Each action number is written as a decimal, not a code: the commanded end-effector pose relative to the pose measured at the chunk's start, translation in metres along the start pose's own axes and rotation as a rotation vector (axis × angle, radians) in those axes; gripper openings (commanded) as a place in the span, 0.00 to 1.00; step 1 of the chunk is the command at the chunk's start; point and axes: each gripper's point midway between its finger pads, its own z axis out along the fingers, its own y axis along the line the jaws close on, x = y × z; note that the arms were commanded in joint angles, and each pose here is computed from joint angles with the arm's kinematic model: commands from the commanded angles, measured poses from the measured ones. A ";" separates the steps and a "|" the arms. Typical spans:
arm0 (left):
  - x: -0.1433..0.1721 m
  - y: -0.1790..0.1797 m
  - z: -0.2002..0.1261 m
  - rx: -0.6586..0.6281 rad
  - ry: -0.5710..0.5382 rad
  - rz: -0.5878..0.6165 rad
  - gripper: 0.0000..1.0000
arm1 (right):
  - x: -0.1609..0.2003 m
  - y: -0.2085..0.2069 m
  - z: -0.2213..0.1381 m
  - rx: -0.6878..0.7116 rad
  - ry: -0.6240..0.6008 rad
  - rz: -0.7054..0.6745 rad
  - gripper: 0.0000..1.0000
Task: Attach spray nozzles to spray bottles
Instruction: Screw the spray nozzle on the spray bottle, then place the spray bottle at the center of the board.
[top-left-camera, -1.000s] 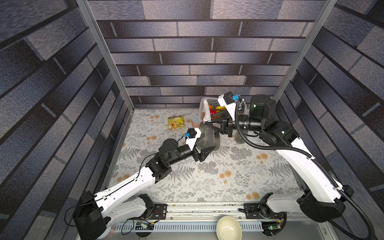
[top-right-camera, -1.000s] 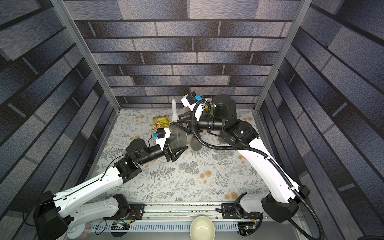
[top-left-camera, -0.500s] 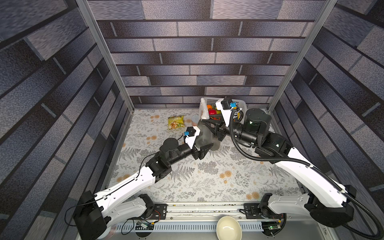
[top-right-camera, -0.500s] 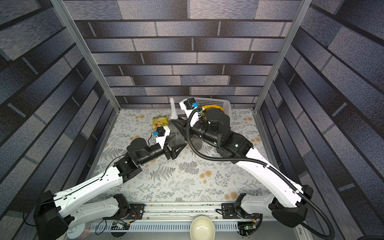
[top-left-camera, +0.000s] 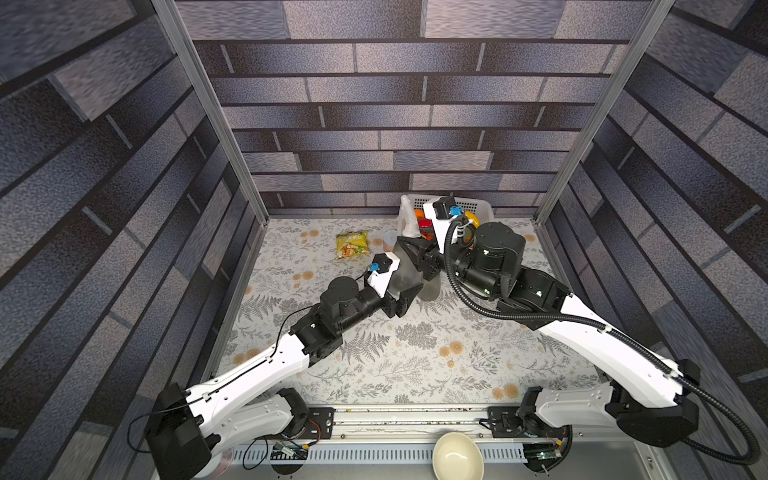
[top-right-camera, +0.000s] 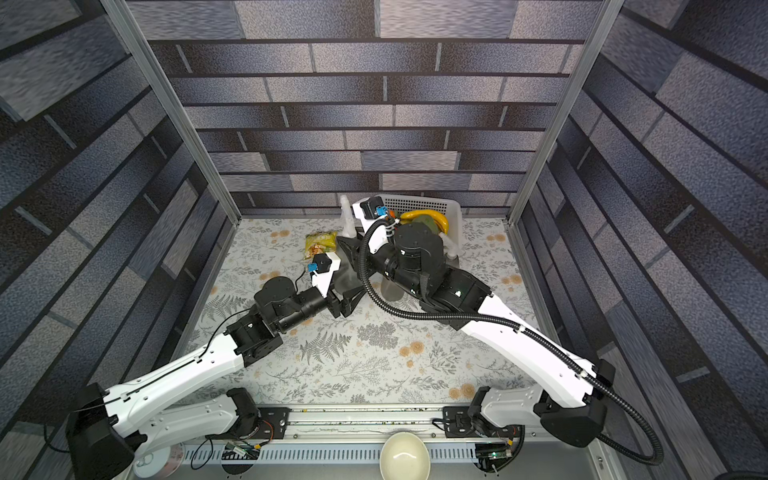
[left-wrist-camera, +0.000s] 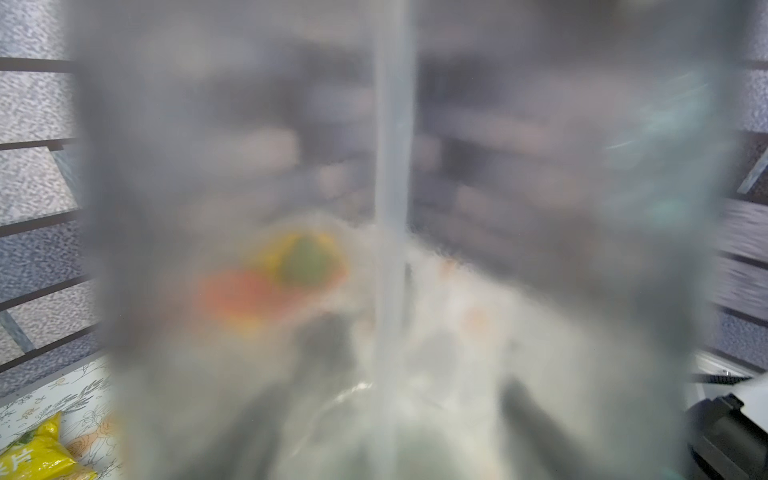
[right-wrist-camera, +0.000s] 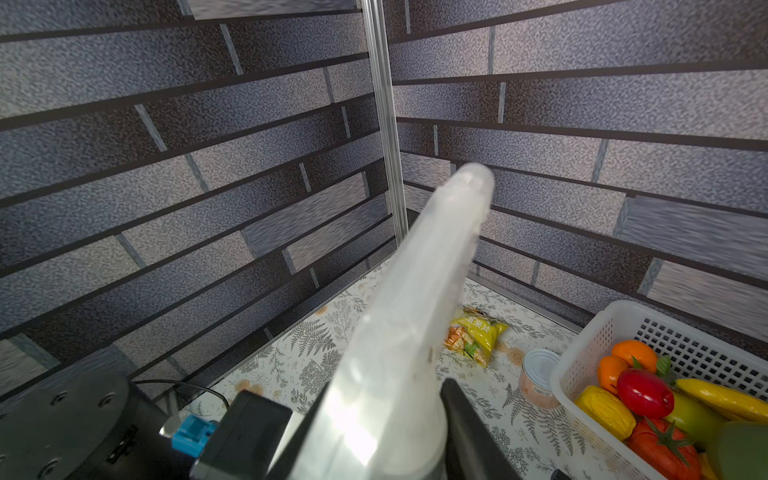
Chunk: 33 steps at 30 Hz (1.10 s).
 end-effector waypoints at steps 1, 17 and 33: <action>-0.030 -0.012 -0.011 0.039 -0.105 0.072 0.64 | 0.021 0.001 0.007 0.010 0.081 -0.002 0.45; -0.032 0.000 -0.010 0.004 -0.124 0.043 0.64 | 0.018 0.011 -0.003 -0.046 0.070 0.042 0.34; -0.036 0.003 -0.005 -0.008 -0.135 0.042 0.68 | 0.030 0.029 0.001 -0.134 0.110 0.075 0.12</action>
